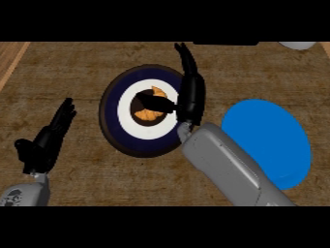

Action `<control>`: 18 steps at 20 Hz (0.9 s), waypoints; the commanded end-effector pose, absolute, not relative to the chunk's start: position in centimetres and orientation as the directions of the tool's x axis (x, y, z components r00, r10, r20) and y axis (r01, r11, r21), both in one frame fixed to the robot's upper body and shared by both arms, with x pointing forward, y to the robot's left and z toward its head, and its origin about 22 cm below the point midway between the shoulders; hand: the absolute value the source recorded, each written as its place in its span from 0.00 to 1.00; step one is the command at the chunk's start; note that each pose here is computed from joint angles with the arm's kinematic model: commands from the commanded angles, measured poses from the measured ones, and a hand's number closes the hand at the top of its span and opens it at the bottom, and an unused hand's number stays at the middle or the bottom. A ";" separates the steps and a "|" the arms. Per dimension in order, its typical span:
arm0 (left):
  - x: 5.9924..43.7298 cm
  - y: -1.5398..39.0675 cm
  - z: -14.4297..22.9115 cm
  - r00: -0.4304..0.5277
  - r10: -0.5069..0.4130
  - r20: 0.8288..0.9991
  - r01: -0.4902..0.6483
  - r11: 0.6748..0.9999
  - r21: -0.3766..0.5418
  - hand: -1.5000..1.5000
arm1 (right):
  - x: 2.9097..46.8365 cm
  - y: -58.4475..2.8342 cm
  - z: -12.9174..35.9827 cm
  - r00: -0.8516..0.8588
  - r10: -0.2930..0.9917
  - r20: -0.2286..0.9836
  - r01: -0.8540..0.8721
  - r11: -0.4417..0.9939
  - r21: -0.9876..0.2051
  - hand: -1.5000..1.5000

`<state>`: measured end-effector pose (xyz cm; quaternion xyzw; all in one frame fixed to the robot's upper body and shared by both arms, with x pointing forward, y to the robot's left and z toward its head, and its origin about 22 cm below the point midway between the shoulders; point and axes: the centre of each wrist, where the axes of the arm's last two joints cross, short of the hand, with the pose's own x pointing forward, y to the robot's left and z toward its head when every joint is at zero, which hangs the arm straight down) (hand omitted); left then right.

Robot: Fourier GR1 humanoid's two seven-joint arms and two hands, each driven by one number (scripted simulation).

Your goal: Pick the croissant from the plate and place it in the plate

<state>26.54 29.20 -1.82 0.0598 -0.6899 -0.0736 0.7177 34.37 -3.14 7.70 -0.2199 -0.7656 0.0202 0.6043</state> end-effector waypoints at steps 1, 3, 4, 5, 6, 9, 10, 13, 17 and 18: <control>25.7 29.1 -2.9 0.036 -0.187 0.982 0.032 0.982 0.186 0.50 | 33.9 -5.2 7.1 -0.185 0.201 0.962 0.385 0.915 -0.118 0.00; 26.0 29.9 -1.6 0.034 -0.192 0.981 -0.002 0.981 0.193 0.50 | 33.3 -7.5 7.0 -0.225 0.111 0.968 0.357 0.934 -0.024 0.00; 25.8 28.0 -2.2 0.029 -0.186 0.982 0.006 0.983 0.186 0.50 | 32.6 -8.4 6.2 -0.227 0.084 0.970 0.340 0.940 -0.002 0.00; 25.1 30.4 -1.7 0.022 -0.187 0.982 -0.005 0.982 0.187 0.50 | 31.8 -11.8 5.5 -0.237 0.093 0.967 0.329 0.944 -0.010 0.00; 25.8 30.1 -2.2 0.025 -0.169 0.985 0.003 0.986 0.169 0.50 | 33.2 -11.4 5.2 -0.272 0.058 0.960 0.346 0.937 0.041 0.00; 25.9 30.4 -0.9 0.044 -0.190 0.981 -0.018 0.982 0.190 0.50 | 31.1 -14.8 0.6 -0.281 0.054 0.958 0.327 0.944 0.043 0.00; 25.2 29.3 -1.5 0.046 -0.193 0.980 0.011 0.981 0.193 0.50 | 30.6 -18.2 -0.1 -0.280 0.063 0.958 0.301 0.953 0.025 0.00; 24.7 30.2 -1.5 0.047 -0.188 0.981 0.002 0.982 0.189 0.50 | 28.7 -20.1 -2.5 -0.299 0.073 0.951 0.243 0.970 0.002 0.00; 24.5 32.1 -1.2 0.046 -0.190 0.981 0.007 0.982 0.190 0.50 | 29.8 -25.0 -4.3 -0.303 0.088 0.949 0.218 0.976 -0.021 0.00; 24.8 29.8 -1.1 0.045 -0.190 0.981 0.000 0.982 0.191 0.50 | 29.1 -24.7 -5.0 -0.317 0.083 0.945 0.195 0.981 -0.020 0.00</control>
